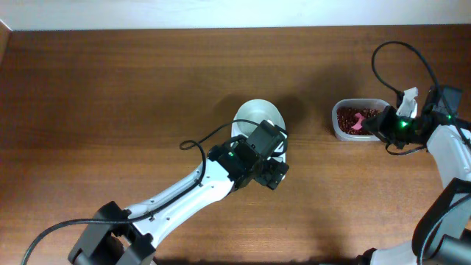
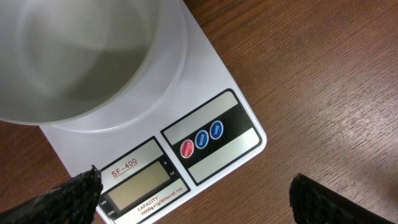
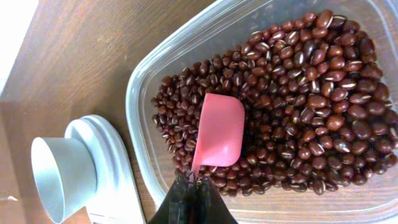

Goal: Scoop and weigh 50g on scale

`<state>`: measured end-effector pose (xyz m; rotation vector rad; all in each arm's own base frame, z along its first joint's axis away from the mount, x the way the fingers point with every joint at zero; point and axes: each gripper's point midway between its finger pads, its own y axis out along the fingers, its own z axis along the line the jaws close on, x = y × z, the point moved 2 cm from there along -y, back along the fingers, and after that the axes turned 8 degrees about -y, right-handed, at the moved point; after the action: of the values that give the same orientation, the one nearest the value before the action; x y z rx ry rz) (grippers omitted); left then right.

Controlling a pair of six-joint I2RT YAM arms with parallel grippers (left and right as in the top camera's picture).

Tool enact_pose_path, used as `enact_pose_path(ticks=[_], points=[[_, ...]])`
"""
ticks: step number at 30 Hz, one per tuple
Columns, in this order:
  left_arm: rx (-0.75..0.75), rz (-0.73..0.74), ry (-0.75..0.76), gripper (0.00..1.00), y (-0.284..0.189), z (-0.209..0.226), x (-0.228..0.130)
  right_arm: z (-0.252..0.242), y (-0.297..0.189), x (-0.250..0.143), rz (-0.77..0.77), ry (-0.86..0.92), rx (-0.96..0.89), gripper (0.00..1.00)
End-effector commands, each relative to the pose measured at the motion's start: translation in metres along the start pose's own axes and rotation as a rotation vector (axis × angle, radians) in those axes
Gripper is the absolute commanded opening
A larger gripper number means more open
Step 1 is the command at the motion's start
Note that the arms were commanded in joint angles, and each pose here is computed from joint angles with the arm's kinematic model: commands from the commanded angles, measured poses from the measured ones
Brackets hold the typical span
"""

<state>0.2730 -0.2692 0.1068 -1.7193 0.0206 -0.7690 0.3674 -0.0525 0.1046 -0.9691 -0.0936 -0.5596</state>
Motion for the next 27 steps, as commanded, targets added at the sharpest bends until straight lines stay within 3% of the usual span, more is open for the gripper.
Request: enact_pose_path(ticks=[1, 27], points=[[-0.011, -0.006, 0.009, 0.99, -0.001, -0.004, 0.004, 0.002, 0.005, -0.006, 0.021, 0.026, 0.049, 0.04], [-0.011, -0.006, 0.009, 0.99, -0.001, -0.004, 0.004, 0.003, -0.014, -0.002, -0.005, 0.127, 0.202, 0.04]])
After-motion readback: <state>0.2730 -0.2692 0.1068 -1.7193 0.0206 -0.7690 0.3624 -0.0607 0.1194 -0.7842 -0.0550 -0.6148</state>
